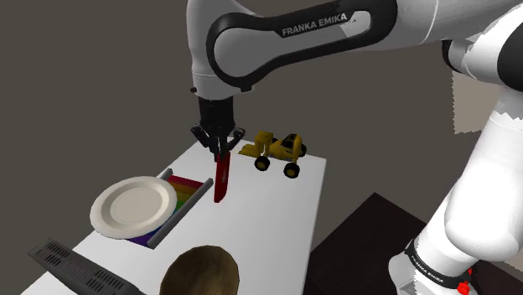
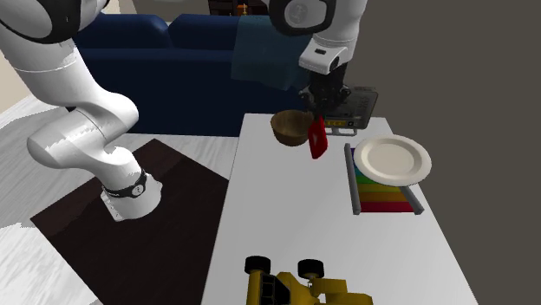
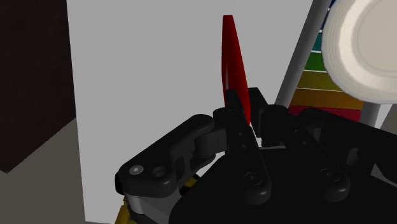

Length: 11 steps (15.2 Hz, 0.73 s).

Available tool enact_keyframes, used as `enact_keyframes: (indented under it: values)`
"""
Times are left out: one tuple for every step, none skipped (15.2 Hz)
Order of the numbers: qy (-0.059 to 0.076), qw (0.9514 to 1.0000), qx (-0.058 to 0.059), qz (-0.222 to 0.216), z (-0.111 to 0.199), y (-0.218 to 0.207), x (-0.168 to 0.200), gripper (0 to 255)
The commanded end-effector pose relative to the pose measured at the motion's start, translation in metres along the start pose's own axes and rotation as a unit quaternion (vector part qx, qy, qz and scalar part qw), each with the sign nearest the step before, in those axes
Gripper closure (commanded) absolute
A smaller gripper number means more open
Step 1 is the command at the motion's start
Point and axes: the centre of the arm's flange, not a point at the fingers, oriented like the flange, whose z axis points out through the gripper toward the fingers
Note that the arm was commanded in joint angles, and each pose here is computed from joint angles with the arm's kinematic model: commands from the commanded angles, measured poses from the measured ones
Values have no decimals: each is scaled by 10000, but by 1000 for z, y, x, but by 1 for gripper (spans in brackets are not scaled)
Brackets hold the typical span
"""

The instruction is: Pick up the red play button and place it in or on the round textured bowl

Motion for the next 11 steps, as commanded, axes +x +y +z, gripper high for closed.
enact_keyframes:
  values:
    - [1,10000,-1,7,0,4,-25,255]
    - [1,10000,-1,7,-2,5,-38,255]
    - [1,10000,-1,7,-3,5,-51,255]
    - [1,10000,-1,7,-5,5,-64,255]
    - [1,10000,-1,7,-7,6,-77,255]
    - [1,10000,-1,7,-9,6,-90,255]
    - [1,10000,-1,7,-10,6,-104,255]
    - [1,10000,-1,7,-12,6,-117,255]
    - [1,10000,-1,7,-14,7,-130,255]
    - [1,10000,-1,7,-16,7,-143,255]
    - [1,10000,-1,7,-17,7,-156,255]
